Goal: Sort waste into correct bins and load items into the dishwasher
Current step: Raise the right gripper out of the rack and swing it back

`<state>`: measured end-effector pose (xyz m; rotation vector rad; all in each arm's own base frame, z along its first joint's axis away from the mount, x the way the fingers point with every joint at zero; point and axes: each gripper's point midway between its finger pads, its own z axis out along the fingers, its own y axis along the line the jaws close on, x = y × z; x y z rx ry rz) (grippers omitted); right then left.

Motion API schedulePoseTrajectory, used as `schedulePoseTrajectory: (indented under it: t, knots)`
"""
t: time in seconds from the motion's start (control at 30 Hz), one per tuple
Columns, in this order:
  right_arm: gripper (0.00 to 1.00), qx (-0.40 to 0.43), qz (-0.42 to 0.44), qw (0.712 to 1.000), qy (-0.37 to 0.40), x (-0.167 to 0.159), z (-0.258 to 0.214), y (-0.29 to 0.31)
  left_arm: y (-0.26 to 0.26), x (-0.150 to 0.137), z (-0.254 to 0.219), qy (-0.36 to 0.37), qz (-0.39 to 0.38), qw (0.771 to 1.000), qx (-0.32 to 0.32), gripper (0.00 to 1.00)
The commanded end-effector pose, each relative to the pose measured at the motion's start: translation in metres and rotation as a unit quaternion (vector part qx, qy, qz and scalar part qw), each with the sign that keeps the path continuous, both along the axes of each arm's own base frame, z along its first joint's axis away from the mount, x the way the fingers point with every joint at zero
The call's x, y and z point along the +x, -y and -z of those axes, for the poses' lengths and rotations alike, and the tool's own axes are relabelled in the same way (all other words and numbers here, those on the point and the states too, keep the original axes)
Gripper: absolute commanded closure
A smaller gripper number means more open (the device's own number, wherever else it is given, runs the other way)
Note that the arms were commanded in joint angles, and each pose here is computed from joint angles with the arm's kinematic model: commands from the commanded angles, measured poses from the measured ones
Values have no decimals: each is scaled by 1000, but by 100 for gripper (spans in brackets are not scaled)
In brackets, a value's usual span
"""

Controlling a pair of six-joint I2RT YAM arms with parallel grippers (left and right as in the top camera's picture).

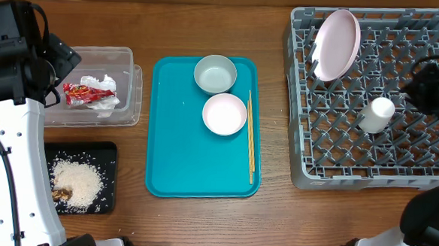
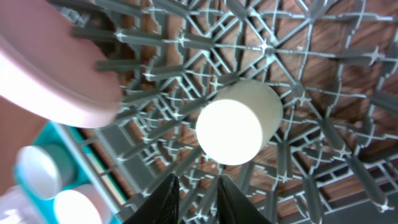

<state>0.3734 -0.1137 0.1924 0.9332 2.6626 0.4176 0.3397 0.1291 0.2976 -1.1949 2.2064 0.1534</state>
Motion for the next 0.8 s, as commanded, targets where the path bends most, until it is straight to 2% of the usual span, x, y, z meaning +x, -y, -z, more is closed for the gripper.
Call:
schedulePoseTrajectory:
  t: [0.0, 0.07, 0.17, 0.3, 0.77]
  knots:
    - [77, -58, 21, 997, -56, -8, 28, 7, 0, 2, -2, 3, 5, 1000, 2, 0]
    - [79, -58, 17, 996, -60, -8, 35, 4, 0, 2, -2, 3, 5, 1000, 2, 0]
    - [89, -56, 18, 996, -63, -9, 47, 3, 0, 2, -2, 3, 5, 1000, 2, 0]
    - [96, -69, 32, 995, -67, -9, 65, 9, 0, 2, -2, 3, 5, 1000, 2, 0]
    - [96, -71, 46, 993, -81, -15, 77, 10, 0, 2, -2, 3, 5, 1000, 2, 0]
